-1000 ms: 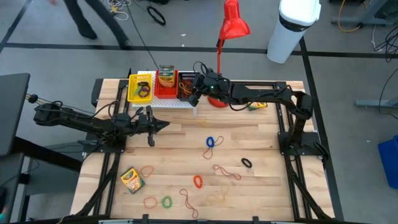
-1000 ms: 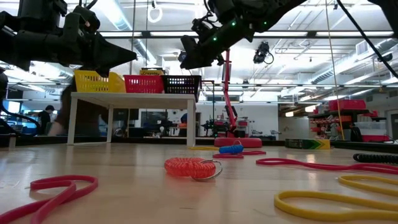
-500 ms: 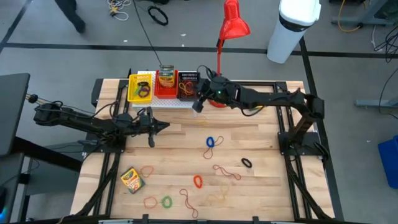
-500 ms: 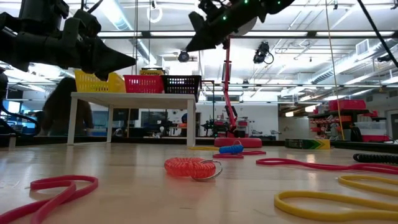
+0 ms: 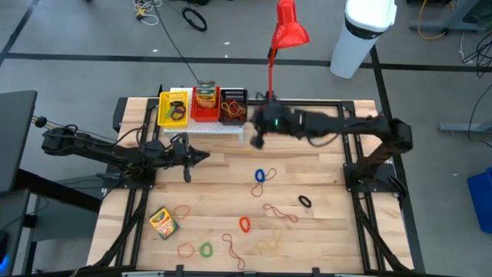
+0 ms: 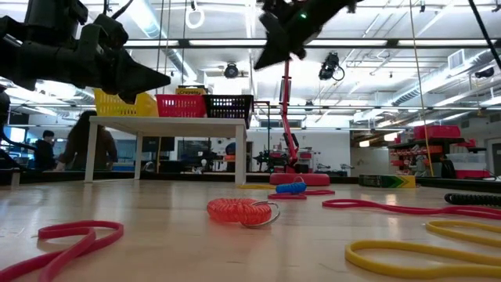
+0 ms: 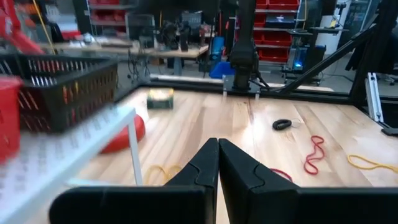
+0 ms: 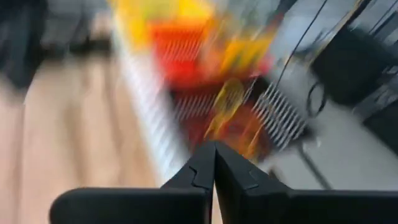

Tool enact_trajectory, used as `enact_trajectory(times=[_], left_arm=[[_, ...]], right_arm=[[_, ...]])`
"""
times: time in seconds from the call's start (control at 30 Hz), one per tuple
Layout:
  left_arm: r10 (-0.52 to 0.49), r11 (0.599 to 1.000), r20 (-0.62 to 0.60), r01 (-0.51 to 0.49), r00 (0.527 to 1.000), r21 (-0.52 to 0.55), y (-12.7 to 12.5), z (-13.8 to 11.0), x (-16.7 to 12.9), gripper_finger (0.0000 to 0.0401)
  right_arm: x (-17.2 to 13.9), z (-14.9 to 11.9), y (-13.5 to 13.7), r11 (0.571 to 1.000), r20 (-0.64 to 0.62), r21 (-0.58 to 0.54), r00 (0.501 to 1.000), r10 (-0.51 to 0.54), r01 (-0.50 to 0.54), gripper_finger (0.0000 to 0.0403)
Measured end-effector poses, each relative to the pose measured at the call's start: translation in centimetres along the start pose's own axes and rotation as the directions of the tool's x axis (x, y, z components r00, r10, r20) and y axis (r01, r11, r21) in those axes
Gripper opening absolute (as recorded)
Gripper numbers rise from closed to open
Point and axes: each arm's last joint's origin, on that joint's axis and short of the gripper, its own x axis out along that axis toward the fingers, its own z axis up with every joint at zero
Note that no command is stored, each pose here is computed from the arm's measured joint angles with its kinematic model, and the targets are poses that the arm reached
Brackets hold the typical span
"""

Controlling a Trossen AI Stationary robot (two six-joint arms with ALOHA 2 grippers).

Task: Pick & Place Office Desk Supplies
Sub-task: Put the red rubber band into the black bin on the shelf

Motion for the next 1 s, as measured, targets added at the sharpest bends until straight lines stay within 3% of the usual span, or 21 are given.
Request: enact_trajectory(times=[0.33,0.53,0.67,0.9,1.0], left_arm=[[-0.024,0.999,-0.142,0.029,0.990,0.029,-0.2,-1.9,0.7,0.0018],[-0.026,0.999,-0.098,0.029,0.995,0.026,-0.4,-2.1,1.5,0.0012],[-0.026,0.999,-0.092,0.028,0.995,0.025,-0.5,-2.4,1.9,0.0012],[-0.025,0.999,-0.109,0.029,0.994,0.029,-0.5,-3.1,2.3,0.0012],[-0.025,0.999,-0.102,0.029,0.994,0.038,-0.6,-3.1,2.3,0.0012]], right_arm=[[-1.8,-12.1,8.8,0.995,-0.233,-0.026,0.968,0.090,-0.099,0.0004],[-2.4,-16.6,10.3,0.980,-0.350,-0.010,0.918,0.185,-0.201,0.0030],[-1.6,-17.5,10.4,0.971,-0.364,-0.077,0.913,0.183,-0.225,0.0080],[0.6,-17.3,11.2,0.931,-0.385,-0.166,0.891,0.242,-0.325,0.0226],[1.7,-17.6,11.1,0.912,-0.432,-0.181,0.863,0.263,-0.368,0.0265]])
